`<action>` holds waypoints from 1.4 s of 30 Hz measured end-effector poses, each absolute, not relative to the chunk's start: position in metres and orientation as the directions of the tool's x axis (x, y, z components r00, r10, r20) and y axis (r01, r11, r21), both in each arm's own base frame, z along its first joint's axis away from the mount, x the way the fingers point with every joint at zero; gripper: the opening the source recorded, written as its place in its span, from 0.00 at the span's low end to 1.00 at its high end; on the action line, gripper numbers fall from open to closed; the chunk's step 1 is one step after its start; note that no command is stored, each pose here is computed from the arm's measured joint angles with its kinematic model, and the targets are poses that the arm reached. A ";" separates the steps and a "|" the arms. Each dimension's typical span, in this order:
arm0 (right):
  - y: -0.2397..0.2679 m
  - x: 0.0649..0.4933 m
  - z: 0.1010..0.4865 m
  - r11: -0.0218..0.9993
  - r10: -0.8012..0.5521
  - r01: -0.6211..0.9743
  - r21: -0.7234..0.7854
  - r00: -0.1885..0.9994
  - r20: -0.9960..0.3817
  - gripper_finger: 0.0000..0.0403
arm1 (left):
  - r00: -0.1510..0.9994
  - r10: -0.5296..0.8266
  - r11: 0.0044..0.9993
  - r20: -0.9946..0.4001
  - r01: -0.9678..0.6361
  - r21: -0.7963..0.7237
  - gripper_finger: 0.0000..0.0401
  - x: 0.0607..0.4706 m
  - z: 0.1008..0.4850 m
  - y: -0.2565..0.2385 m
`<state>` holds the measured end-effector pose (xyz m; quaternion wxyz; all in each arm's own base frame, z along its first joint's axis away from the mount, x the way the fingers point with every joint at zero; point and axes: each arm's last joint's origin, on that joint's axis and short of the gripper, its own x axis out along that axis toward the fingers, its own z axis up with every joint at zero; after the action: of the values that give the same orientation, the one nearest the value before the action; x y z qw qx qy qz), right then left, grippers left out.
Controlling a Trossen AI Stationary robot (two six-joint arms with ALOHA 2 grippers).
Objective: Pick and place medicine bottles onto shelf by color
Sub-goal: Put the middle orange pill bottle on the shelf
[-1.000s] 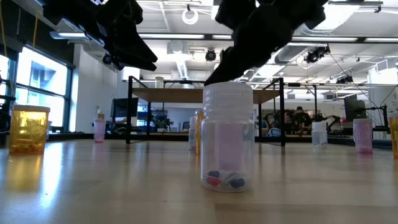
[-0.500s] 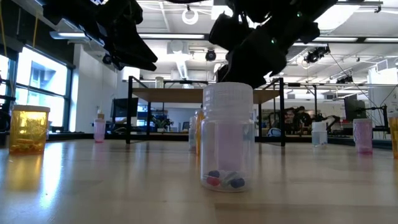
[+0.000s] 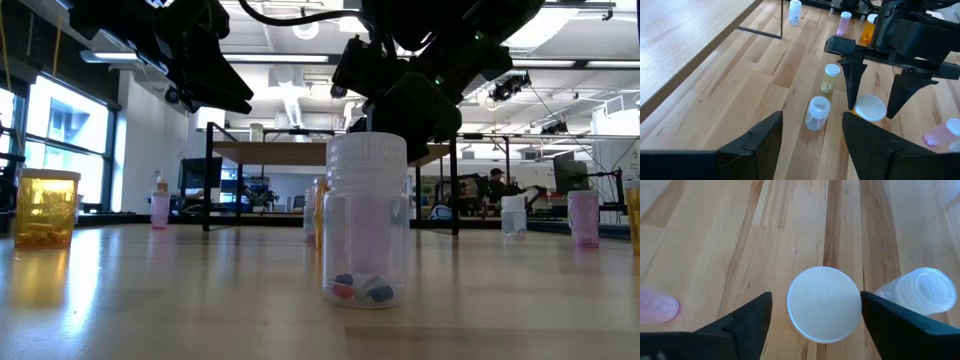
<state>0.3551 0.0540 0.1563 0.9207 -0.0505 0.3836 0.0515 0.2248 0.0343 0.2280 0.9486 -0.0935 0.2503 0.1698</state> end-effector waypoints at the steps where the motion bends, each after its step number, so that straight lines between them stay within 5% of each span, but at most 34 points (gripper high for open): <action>1: 0.054 0.355 0.156 0.990 0.056 -0.134 -0.054 0.700 -0.712 0.68 | 0.817 0.276 0.925 -0.507 -0.369 -0.092 0.49 0.225 0.228 0.034; 10: 0.054 0.355 0.156 0.989 0.056 -0.135 -0.055 0.698 -0.714 0.51 | 0.817 0.276 0.925 -0.507 -0.369 -0.092 0.49 0.225 0.228 0.034; 17: 0.053 0.351 0.163 0.989 0.055 -0.137 -0.056 0.691 -0.720 0.50 | 0.817 0.276 0.925 -0.507 -0.369 -0.092 0.49 0.225 0.228 0.034; 27: 0.042 0.335 0.220 0.990 0.043 -0.113 -0.079 0.797 -0.603 0.50 | 0.817 0.276 0.925 -0.506 -0.369 -0.092 0.49 0.225 0.228 0.034; 34: 0.006 0.311 0.276 0.975 -0.178 0.098 -0.199 0.882 -0.436 0.50 | 0.817 0.276 0.925 -0.506 -0.369 -0.091 0.49 0.225 0.228 0.034; 42: -0.057 0.283 0.347 0.848 -0.516 0.433 -0.305 0.806 -0.289 0.50 | 0.817 0.278 0.935 -0.505 -0.351 -0.055 0.49 0.225 0.228 0.034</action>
<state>0.2830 -0.0573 0.3470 0.9436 -0.1125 0.1834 -0.2515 0.2249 0.0344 0.2281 0.9504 -0.0730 0.2532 0.1655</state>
